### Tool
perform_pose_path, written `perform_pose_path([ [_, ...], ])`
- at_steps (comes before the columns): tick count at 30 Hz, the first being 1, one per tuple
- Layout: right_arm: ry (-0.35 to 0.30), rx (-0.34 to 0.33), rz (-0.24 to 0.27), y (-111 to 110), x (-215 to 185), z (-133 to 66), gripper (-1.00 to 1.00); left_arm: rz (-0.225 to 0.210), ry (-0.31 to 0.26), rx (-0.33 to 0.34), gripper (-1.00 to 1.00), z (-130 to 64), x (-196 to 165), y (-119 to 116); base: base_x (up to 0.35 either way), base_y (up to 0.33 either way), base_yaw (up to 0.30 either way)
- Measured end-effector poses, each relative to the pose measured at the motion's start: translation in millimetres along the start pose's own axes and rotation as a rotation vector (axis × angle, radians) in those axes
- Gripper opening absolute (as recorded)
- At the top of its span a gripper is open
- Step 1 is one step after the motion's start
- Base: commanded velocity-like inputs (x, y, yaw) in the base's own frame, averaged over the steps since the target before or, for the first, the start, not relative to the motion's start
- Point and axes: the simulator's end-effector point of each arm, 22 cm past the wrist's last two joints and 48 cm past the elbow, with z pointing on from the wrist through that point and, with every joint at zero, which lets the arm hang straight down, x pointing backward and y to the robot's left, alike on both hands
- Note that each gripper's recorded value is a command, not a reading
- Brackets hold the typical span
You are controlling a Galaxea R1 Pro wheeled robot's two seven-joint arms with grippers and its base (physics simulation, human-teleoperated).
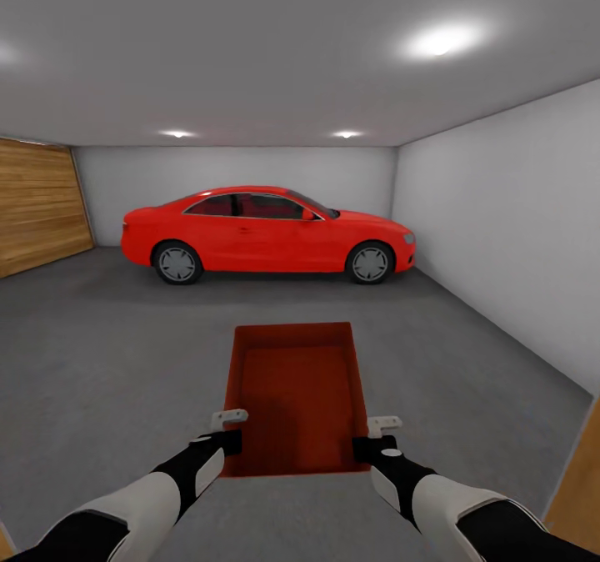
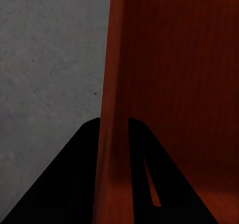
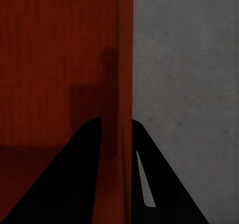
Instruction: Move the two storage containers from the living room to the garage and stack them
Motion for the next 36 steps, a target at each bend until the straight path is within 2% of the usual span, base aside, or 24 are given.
perform_pose_path([
  [26,-0.002,0.002,0.000,-0.4,-0.6,-0.2,-1.00,0.003,-0.002,-0.001,-1.00,-0.2,-0.6,-0.2,0.312,0.000,0.000],
  [36,-0.002,0.002,0.001,-0.3,-0.7,-0.1,-1.00,0.003,-0.003,-0.001,-1.00,-0.2,-1.0,-0.2,0.322,0.105,0.000],
])
